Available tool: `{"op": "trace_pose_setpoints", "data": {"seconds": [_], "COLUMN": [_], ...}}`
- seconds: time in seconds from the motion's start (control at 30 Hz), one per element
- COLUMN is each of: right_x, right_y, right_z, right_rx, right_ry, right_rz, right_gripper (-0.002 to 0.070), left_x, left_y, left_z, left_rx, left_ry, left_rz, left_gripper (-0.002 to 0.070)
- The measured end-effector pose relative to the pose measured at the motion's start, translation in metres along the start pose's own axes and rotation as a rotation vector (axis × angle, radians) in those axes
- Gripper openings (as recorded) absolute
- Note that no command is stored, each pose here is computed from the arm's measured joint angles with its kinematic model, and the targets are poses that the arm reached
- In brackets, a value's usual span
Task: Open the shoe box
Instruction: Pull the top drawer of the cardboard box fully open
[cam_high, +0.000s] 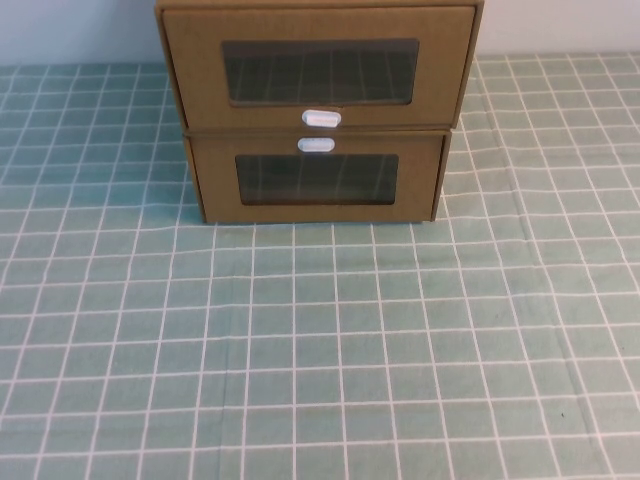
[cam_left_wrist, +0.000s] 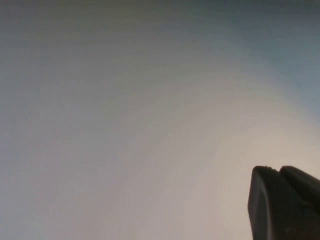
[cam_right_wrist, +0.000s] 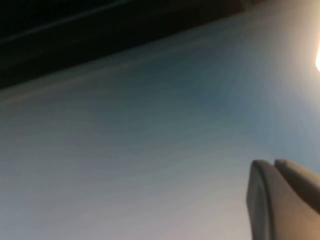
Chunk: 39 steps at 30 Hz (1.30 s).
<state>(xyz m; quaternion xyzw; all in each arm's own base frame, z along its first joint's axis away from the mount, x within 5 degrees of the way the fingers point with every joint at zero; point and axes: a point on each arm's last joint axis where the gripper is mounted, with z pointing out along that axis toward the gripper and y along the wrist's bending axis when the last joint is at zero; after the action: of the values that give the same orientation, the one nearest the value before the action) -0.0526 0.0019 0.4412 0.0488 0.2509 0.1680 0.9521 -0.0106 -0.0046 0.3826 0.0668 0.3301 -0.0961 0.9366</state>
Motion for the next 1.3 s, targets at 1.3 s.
{"op": "trace_pose_setpoints", "data": {"seconds": [1.3], "right_x": [0.353], "right_y": [0.004], "right_z": [0.087], "right_rx": [-0.914], "right_ry": [1.751], "right_rz": [-0.588], "right_gripper": [-0.0014], "left_x": [0.216], "left_y": [-0.021], "left_z": [0.211], "left_rx": [0.158], "left_ry": [1.334], "left_rz": [-0.07], "left_gripper": [-0.0005]}}
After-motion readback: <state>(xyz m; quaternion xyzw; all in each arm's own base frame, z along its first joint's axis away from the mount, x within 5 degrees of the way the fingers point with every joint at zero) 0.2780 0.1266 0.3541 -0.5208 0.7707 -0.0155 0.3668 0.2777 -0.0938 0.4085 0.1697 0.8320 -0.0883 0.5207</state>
